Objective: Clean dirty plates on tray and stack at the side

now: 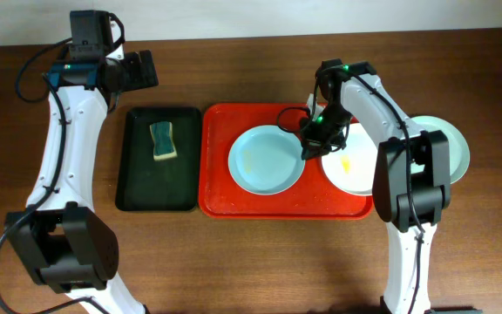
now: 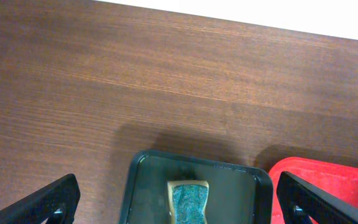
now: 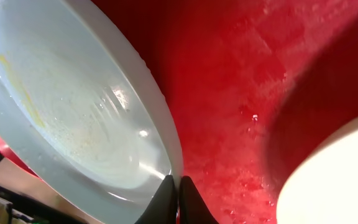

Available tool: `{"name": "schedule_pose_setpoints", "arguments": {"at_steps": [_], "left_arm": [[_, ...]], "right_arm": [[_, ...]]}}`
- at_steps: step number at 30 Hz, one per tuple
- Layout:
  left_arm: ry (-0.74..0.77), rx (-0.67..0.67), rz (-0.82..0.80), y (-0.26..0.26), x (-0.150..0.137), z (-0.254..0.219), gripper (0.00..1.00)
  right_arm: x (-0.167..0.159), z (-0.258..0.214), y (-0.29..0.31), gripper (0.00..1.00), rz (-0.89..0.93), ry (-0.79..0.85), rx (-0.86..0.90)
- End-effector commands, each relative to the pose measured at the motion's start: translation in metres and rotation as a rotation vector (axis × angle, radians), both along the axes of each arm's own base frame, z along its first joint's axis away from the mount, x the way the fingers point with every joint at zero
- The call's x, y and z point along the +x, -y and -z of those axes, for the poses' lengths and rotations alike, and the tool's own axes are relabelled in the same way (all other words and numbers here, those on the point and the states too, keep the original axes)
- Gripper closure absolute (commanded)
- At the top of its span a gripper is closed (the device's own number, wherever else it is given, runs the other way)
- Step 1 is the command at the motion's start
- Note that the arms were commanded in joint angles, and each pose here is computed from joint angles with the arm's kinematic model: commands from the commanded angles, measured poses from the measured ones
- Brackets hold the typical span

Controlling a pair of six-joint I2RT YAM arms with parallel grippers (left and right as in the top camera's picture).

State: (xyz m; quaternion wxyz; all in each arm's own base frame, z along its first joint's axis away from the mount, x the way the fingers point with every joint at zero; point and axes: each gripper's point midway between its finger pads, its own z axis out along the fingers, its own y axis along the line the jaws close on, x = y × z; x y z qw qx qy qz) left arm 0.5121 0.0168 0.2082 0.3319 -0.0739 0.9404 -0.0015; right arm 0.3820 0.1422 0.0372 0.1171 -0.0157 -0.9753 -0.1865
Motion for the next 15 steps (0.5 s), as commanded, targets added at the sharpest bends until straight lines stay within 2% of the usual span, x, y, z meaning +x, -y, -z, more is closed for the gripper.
{"name": "schedule_pose_setpoints", "arguments": {"at_steps": [1,8,9,10,11,15], "left_arm": [[0.01,-0.003,0.01,0.001,0.0,-0.005,0.01],[0.01,-0.003,0.01,0.001,0.0,-0.005,0.01],[0.01,-0.003,0.01,0.001,0.0,-0.005,0.01],[0.01,-0.003,0.01,0.001,0.0,-0.005,0.01],[0.01,-0.003,0.01,0.001,0.0,-0.005,0.01],[0.01,-0.003,0.01,0.001,0.0,-0.005,0.01]], "right_arm": [[-0.004,-0.001,-0.004,0.94,0.03,-0.031,0.008],[-0.012,0.0,0.005,0.89,0.027,-0.063,-0.045],[-0.013,0.0,0.005,0.86,0.027,-0.068,-0.046],[-0.014,0.0,0.005,0.73,0.026,-0.072,-0.047],[-0.014,0.0,0.005,0.67,0.027,-0.072,-0.047],[-0.014,-0.001,0.005,0.65,0.026,-0.069,-0.045]]}}
